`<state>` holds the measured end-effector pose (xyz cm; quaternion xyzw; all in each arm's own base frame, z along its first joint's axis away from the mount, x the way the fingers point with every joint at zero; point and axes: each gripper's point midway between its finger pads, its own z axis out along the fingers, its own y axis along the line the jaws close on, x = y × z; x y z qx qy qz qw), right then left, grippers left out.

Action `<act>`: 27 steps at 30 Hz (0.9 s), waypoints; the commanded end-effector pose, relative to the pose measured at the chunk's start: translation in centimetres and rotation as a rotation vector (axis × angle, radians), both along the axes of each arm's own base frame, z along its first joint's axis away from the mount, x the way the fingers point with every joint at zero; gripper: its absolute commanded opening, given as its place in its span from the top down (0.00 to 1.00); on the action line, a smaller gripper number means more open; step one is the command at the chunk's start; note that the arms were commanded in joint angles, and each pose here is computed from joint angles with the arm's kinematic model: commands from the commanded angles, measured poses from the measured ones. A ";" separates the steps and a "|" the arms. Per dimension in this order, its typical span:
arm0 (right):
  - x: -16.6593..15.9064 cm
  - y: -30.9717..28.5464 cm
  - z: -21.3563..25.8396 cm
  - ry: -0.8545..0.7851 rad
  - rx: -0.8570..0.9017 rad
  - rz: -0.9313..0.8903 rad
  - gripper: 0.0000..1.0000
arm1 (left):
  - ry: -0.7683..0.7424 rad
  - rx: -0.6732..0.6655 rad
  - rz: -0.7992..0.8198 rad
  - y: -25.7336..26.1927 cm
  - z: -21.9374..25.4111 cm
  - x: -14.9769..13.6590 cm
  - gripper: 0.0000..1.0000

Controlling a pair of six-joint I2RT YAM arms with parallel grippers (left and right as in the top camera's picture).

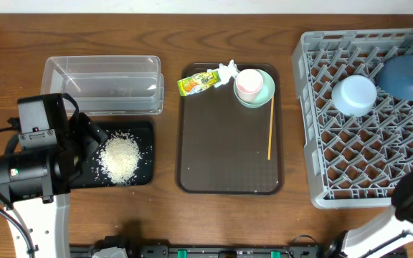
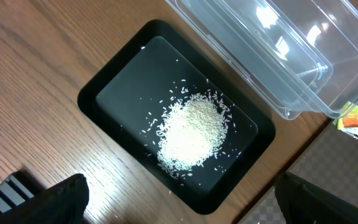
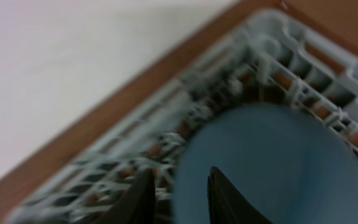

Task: Sort waste into correct bins and load items into the dishwasher rack
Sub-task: 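Lower the blue plate upright in the rack's back corner and release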

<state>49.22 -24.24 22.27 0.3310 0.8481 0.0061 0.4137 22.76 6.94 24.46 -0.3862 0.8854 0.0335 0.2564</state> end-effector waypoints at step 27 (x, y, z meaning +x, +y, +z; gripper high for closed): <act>-9.2 -4.2 -5.8 0.359 0.044 -0.266 0.78 | -0.010 0.007 0.012 0.2 0.4 0.0 0.02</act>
